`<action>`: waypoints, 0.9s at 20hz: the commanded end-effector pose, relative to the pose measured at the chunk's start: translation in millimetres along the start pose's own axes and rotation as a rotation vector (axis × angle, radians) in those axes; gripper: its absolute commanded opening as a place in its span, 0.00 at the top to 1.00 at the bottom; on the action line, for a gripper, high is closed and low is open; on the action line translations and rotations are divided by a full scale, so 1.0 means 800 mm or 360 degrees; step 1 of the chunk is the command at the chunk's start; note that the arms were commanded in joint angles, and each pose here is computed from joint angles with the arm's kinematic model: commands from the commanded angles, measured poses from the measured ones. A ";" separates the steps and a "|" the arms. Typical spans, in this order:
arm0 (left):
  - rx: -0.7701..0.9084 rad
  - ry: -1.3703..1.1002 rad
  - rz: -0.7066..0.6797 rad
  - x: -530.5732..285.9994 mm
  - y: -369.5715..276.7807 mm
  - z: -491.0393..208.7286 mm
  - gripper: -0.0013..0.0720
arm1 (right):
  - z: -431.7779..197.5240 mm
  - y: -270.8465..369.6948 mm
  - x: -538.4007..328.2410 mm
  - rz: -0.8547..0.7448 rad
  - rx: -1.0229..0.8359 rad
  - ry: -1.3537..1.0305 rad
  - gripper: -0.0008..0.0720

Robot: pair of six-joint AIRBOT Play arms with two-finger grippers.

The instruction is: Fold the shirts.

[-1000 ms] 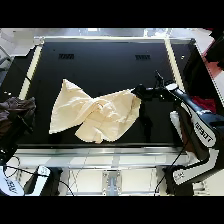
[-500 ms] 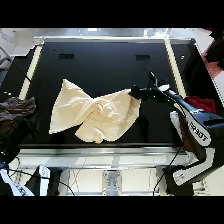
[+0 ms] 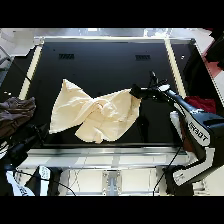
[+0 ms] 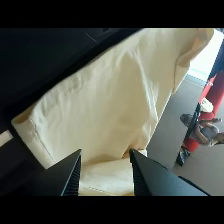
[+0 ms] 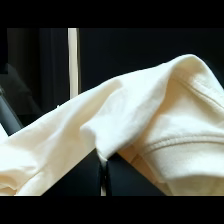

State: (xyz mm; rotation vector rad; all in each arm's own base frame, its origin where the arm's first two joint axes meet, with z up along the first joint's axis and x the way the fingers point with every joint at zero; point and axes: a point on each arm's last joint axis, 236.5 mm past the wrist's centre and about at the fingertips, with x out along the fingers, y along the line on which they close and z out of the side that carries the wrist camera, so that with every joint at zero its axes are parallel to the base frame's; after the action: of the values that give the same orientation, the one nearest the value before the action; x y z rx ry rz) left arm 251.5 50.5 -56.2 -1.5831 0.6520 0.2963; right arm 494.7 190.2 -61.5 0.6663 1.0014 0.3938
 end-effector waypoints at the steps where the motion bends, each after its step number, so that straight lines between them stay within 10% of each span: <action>1: -0.0044 -0.0028 0.0070 0.002 0.016 0.003 0.49 | 0.000 0.001 0.000 0.0000 -0.0001 -0.0002 0.96; 18: 0.0132 -0.0039 0.0426 0.037 0.064 -0.011 0.52 | -0.006 0.004 0.000 0.0019 -0.0001 0.0034 0.96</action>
State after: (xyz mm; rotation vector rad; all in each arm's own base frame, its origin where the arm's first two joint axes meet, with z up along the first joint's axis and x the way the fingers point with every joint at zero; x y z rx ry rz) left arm 243.6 34.4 -104.9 -1.4348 0.8367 0.4555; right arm 490.8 193.5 -61.4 0.6694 1.0167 0.4091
